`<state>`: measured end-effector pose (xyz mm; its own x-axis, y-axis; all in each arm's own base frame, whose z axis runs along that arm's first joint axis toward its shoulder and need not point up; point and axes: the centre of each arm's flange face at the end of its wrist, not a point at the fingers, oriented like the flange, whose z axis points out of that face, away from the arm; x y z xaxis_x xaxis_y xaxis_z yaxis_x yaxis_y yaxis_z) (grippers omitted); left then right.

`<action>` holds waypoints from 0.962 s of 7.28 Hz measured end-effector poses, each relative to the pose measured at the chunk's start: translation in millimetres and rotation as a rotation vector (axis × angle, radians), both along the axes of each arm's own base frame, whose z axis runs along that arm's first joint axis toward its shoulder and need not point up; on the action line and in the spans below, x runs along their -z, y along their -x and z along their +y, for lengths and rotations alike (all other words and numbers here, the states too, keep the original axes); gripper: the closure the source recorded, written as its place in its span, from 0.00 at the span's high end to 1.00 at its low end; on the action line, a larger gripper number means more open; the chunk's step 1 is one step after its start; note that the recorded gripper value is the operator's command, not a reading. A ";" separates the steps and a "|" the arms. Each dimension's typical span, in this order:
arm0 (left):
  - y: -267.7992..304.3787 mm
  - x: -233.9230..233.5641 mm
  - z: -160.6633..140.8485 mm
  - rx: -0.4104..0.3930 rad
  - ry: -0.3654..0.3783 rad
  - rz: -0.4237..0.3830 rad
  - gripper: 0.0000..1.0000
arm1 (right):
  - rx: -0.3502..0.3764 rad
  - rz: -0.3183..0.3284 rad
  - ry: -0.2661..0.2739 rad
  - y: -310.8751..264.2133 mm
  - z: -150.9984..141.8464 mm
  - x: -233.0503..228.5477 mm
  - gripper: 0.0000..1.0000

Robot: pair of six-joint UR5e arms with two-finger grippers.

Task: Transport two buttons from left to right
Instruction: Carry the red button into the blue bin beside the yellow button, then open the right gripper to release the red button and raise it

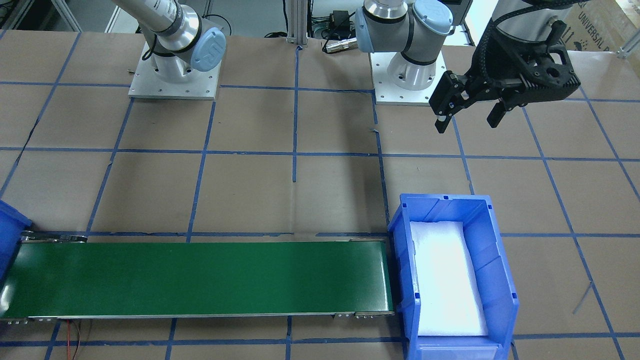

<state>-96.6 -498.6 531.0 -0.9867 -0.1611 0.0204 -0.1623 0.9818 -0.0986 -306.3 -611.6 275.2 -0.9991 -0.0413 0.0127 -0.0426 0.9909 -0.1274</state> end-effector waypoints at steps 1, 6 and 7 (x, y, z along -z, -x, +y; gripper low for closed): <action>0.0 0.1 0.0 0.000 0.000 0.000 1.00 | 0.000 0.001 -0.005 -0.4 1.6 1.9 0.92; 0.0 0.6 0.1 0.003 -0.001 0.000 1.00 | 0.005 0.072 0.019 -10.9 21.8 -67.0 1.00; 0.0 0.6 0.2 0.003 -0.001 0.000 1.00 | 0.004 0.072 0.017 -19.3 30.9 -90.6 1.00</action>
